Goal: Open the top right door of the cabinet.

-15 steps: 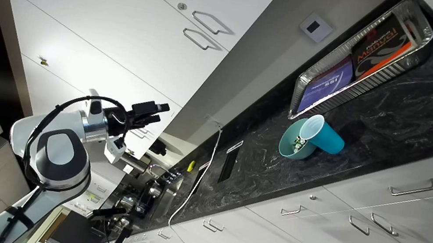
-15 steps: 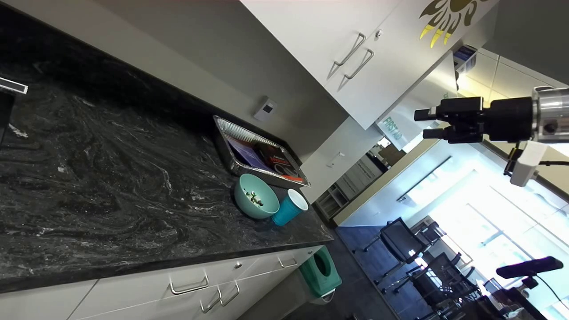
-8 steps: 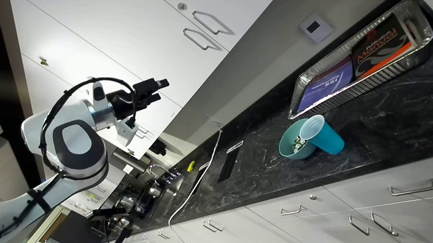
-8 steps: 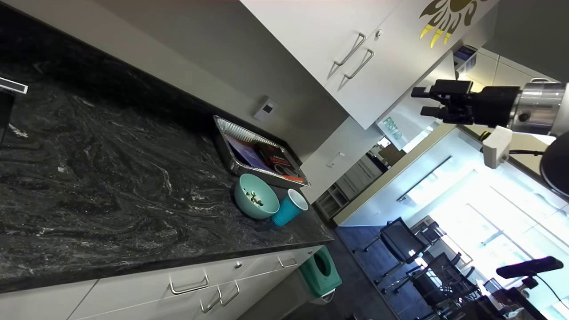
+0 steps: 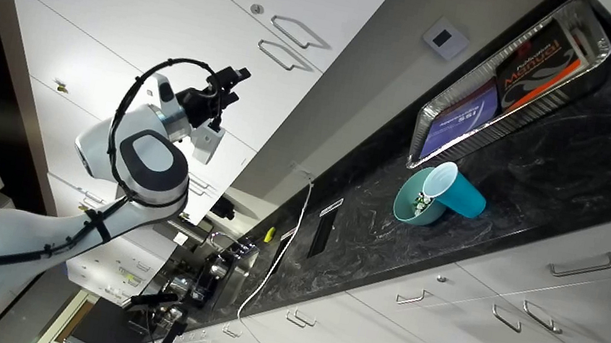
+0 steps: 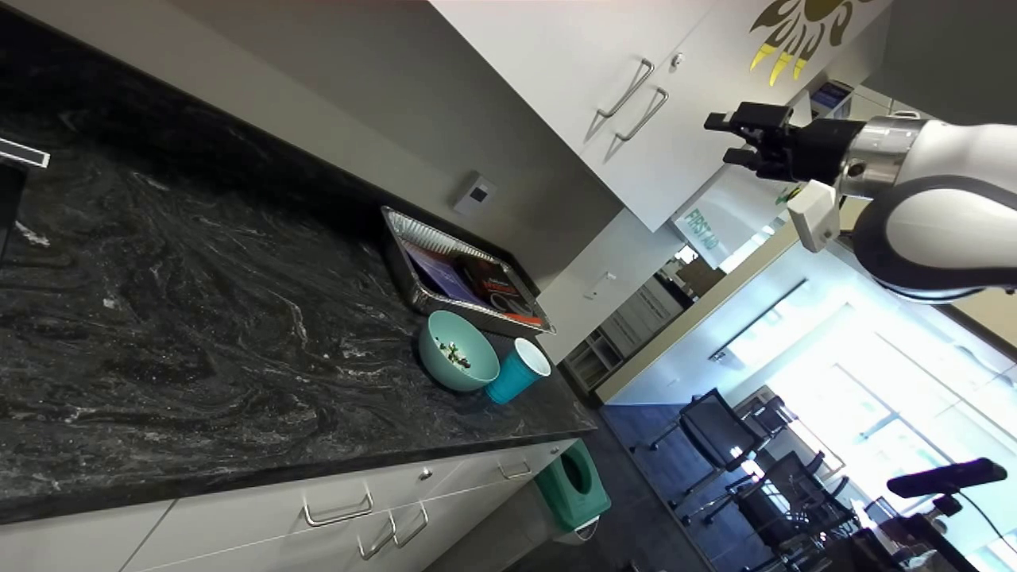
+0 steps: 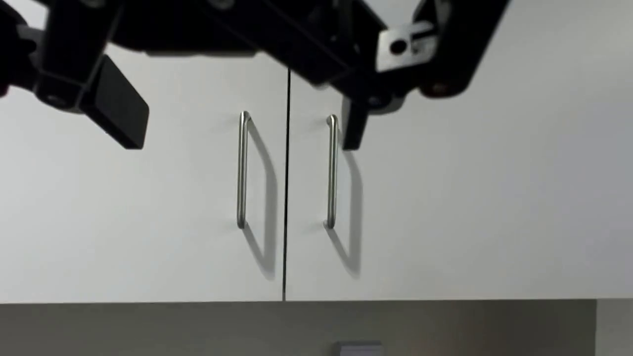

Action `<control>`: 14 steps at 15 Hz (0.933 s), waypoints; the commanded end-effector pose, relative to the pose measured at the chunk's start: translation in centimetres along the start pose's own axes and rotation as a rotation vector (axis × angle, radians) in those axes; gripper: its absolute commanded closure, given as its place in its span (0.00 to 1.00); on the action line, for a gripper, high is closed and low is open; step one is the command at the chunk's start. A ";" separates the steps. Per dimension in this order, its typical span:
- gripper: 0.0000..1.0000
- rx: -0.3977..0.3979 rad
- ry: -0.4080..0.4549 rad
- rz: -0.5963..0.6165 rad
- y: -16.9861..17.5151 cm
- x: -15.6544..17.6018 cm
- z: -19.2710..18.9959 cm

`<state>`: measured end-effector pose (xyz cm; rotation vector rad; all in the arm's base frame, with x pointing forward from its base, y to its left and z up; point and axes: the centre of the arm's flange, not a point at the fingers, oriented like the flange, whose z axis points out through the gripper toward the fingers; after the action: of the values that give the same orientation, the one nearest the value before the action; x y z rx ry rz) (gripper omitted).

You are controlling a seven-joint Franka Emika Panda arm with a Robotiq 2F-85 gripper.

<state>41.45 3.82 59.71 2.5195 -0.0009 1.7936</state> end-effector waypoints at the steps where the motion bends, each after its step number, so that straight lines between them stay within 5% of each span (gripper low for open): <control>1: 0.00 -0.016 0.027 -0.016 0.2 3.0 4.3; 8: 0.00 -0.021 0.017 0.006 2.0 6.0 8.5; 14: 0.00 -0.015 0.001 0.038 2.2 4.7 8.3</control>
<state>50.75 1.40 61.48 2.5257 -0.0629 1.8013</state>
